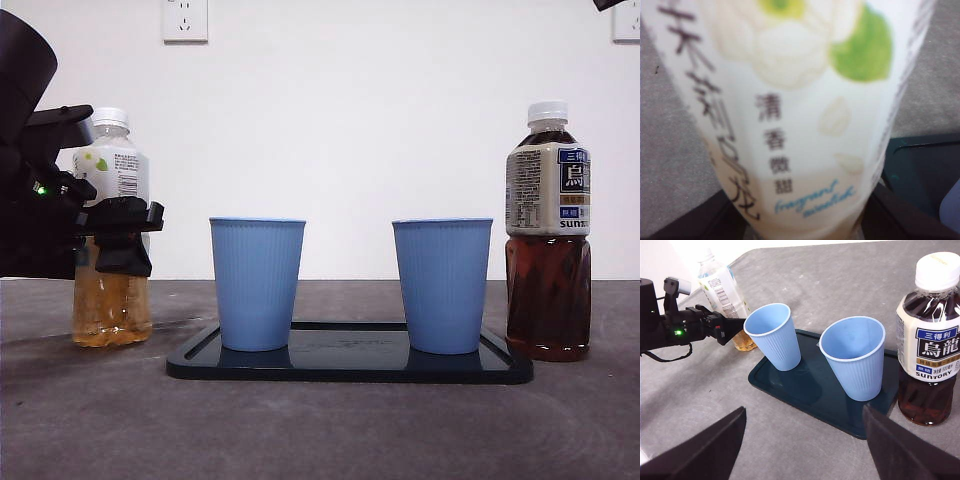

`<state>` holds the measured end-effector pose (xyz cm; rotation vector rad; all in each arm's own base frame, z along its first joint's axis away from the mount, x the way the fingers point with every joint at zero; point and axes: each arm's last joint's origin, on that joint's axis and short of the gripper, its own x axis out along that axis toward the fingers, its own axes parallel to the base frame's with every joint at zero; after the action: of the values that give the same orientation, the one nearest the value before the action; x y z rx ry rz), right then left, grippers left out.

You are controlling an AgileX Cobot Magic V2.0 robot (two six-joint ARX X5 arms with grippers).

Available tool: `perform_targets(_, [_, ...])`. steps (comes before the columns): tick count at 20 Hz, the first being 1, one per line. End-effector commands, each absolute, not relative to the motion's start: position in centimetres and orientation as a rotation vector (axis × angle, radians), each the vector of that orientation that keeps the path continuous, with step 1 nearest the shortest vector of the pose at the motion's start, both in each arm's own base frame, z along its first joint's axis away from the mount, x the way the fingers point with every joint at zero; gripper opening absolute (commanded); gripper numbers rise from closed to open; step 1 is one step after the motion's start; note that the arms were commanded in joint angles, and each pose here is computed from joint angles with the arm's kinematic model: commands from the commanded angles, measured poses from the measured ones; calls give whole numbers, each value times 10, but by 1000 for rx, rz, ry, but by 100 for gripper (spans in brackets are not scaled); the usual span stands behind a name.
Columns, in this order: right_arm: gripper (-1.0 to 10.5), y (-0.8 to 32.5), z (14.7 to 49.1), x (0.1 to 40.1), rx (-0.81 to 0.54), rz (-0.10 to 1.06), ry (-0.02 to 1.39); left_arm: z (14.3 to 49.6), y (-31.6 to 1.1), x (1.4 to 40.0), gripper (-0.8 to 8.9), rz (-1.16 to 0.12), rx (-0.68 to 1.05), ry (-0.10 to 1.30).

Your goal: Pour the drink into the cup

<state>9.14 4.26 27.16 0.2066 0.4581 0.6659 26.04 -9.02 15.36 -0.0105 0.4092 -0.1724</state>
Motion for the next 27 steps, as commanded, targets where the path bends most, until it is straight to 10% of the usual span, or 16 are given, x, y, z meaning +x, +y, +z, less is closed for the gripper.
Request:
perform_targets(1, [370, 43, 276, 91, 197, 674, 438, 157, -93, 265, 227, -184, 2, 375])
perform_targets(12, [370, 43, 276, 91, 185, 677, 433, 149, -94, 260, 471, -182, 17, 469])
perform_targets(27, [370, 43, 276, 91, 199, 674, 439, 187, -81, 228, 477, -164, -12, 540])
